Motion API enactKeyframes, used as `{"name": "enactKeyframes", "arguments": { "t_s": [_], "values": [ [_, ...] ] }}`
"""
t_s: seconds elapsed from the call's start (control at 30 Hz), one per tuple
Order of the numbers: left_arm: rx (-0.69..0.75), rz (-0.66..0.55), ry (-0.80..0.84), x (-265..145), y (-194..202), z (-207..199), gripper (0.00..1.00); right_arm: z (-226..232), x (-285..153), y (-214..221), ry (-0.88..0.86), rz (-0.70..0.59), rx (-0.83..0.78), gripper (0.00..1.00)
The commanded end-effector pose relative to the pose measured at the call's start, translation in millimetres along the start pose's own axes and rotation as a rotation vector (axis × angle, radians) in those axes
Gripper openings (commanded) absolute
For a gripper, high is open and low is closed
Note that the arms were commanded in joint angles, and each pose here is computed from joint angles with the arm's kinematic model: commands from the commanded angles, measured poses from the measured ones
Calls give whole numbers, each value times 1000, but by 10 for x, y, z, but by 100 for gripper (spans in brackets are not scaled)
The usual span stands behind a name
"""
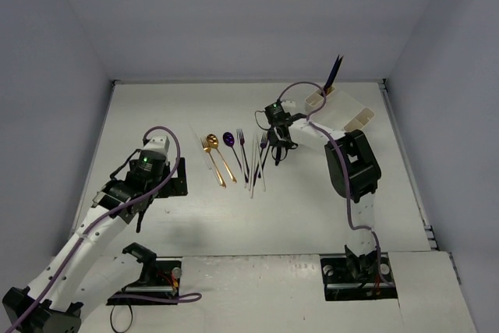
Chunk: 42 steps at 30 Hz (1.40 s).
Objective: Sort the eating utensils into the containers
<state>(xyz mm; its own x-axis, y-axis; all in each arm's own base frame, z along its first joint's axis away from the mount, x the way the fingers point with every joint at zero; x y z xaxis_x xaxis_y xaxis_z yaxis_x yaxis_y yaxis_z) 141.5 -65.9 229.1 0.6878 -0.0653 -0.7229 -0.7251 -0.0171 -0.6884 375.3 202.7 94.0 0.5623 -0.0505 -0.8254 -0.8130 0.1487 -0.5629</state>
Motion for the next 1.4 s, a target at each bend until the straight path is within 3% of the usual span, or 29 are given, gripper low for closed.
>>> {"name": "enactKeyframes", "arguments": {
  "t_s": [0.0,0.13,0.23,0.47,0.83,1.07,1.37],
  "values": [
    [4,-39,1,17,-67,-3,95,10,69,24,12,21,16,26],
    [4,-40,0,17,-68,-3,95,10,87,78,5,44,14,19],
    [6,-40,1,17,-68,-3,95,-5,97,104,0,56,3,0],
    [5,-42,-1,11,-68,0,95,-68,-151,-23,5,-17,-73,0],
    [4,-47,-2,16,-73,0,95,-176,-1206,-594,-80,-296,-114,0],
    [1,-49,-8,18,-74,3,95,-365,-1727,-1100,51,-560,-22,0],
    [-4,-52,-13,16,-69,10,95,-866,-1784,-1809,250,-894,248,0]
  ]
}}
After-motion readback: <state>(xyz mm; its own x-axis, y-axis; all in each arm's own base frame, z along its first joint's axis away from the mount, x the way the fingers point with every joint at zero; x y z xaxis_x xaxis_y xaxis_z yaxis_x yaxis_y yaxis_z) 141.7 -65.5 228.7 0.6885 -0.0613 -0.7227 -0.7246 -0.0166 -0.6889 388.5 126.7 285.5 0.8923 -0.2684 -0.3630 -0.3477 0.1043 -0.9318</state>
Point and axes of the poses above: each gripper's point midway between its finger pads, its own x axis out along the fingers, its own z axis along the line the jaws close on, y = z × x, the point moved 10 cm from there along -x, back along the fingers, and after that the axes turned 3 degrees about x, right-handed, at the moved point
